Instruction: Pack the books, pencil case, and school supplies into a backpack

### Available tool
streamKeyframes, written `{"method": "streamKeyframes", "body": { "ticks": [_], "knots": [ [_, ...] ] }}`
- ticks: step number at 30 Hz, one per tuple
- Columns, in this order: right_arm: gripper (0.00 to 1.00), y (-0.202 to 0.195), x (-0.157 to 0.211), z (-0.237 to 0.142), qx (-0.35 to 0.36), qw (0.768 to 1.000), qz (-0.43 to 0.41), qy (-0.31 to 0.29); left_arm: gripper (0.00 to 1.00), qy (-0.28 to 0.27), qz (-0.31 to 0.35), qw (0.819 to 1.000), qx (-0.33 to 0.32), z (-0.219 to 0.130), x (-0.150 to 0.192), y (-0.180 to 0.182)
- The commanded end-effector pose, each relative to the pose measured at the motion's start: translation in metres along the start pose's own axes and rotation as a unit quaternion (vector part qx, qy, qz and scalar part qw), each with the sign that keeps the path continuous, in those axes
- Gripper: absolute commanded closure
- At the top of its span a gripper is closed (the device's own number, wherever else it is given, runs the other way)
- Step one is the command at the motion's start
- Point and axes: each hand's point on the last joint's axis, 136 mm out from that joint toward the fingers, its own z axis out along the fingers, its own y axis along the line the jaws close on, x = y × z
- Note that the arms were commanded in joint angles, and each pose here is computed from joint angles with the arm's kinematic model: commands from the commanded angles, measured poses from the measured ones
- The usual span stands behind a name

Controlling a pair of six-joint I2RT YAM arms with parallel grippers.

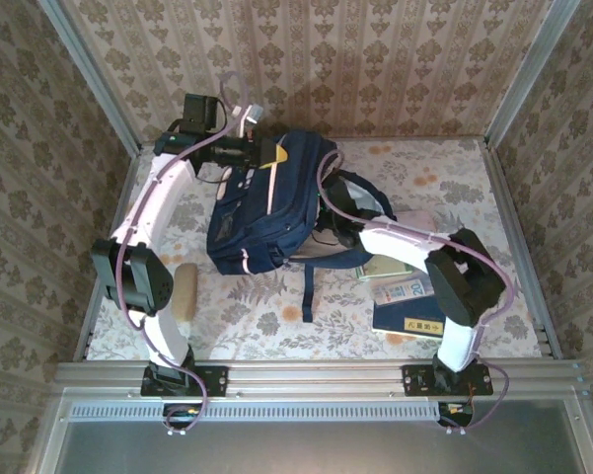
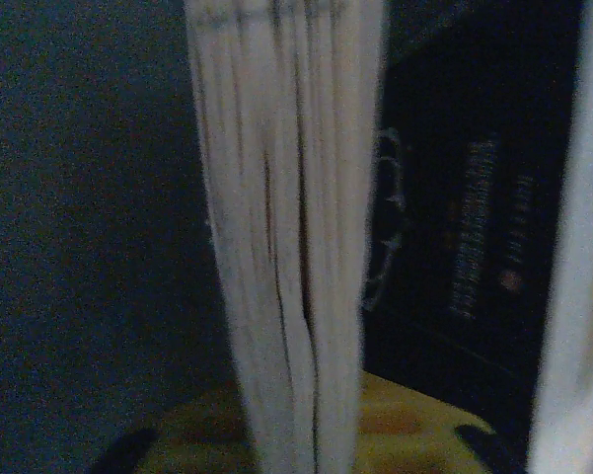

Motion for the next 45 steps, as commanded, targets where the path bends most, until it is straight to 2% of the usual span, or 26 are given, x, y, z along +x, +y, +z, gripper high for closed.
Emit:
{"method": "streamKeyframes", "body": {
  "ticks": [1, 6, 9, 11, 14, 20, 24, 27, 30, 32, 34, 37, 39, 42, 45],
  "knots": [
    [0.51, -0.013, 0.003, 0.019, 0.031, 0.999, -0.006, 0.021, 1.0, -0.024, 0.092, 0.993, 0.065, -0.022, -0.011, -0.06],
    [0.37, 0.008, 0.005, 0.007, -0.013, 0.997, -0.062, 0.041, 1.0, -0.039, 0.079, 0.995, 0.049, -0.03, -0.018, -0.048],
    [0.28, 0.011, 0.003, -0.009, -0.016, 0.995, -0.09, 0.048, 1.0, -0.048, 0.07, 0.996, 0.034, -0.034, -0.021, -0.039],
    [0.24, 0.014, 0.0, -0.023, -0.023, 0.993, -0.104, 0.041, 1.0, -0.056, 0.061, 0.996, 0.018, -0.037, -0.023, -0.029],
    [0.23, 0.015, -0.006, -0.048, -0.014, 0.992, -0.127, 0.019, 1.0, -0.073, 0.046, 0.996, -0.011, -0.044, -0.026, -0.014],
    [0.26, -0.023, -0.028, -0.102, 0.081, 0.986, -0.133, -0.05, 1.0, -0.104, 0.019, 0.988, -0.112, -0.06, -0.035, 0.03],
    [0.25, -0.064, -0.036, -0.141, 0.162, 0.979, -0.11, -0.06, 1.0, -0.147, -0.002, 0.969, -0.197, -0.074, -0.05, 0.065],
    [0.23, -0.101, -0.041, -0.176, 0.238, 0.962, -0.096, -0.091, 1.0, -0.159, -0.013, 0.964, -0.214, -0.068, -0.059, 0.08],
    [0.21, -0.138, -0.037, -0.203, 0.306, 0.943, -0.079, -0.104, 1.0, -0.133, -0.015, 0.963, -0.232, -0.045, -0.061, 0.096],
    [0.14, -0.161, -0.031, -0.22, 0.354, 0.926, -0.075, -0.108, 0.94, -0.116, -0.02, 0.962, -0.246, -0.031, -0.058, 0.111],
    [0.12, -0.187, -0.022, -0.239, 0.41, 0.904, -0.066, -0.106, 0.9, -0.105, -0.03, 0.962, -0.249, -0.02, -0.055, 0.125],
    [0.03, -0.219, -0.012, -0.264, 0.47, 0.875, -0.045, -0.109, 0.62, -0.095, -0.047, 0.958, -0.267, -0.017, -0.047, 0.137],
    [0.02, -0.24, -0.004, -0.275, 0.49, 0.865, -0.014, -0.106, 0.53, -0.098, -0.037, 0.956, -0.275, -0.017, -0.04, 0.131],
    [0.02, -0.271, 0.011, -0.287, 0.496, 0.861, 0.048, -0.104, 0.5, -0.1, -0.009, 0.954, -0.283, -0.012, -0.024, 0.111],
    [0.02, -0.29, 0.018, -0.297, 0.499, 0.854, 0.088, -0.121, 0.49, -0.082, 0.001, 0.96, -0.268, 0.005, 0.002, 0.091]
  ]
}}
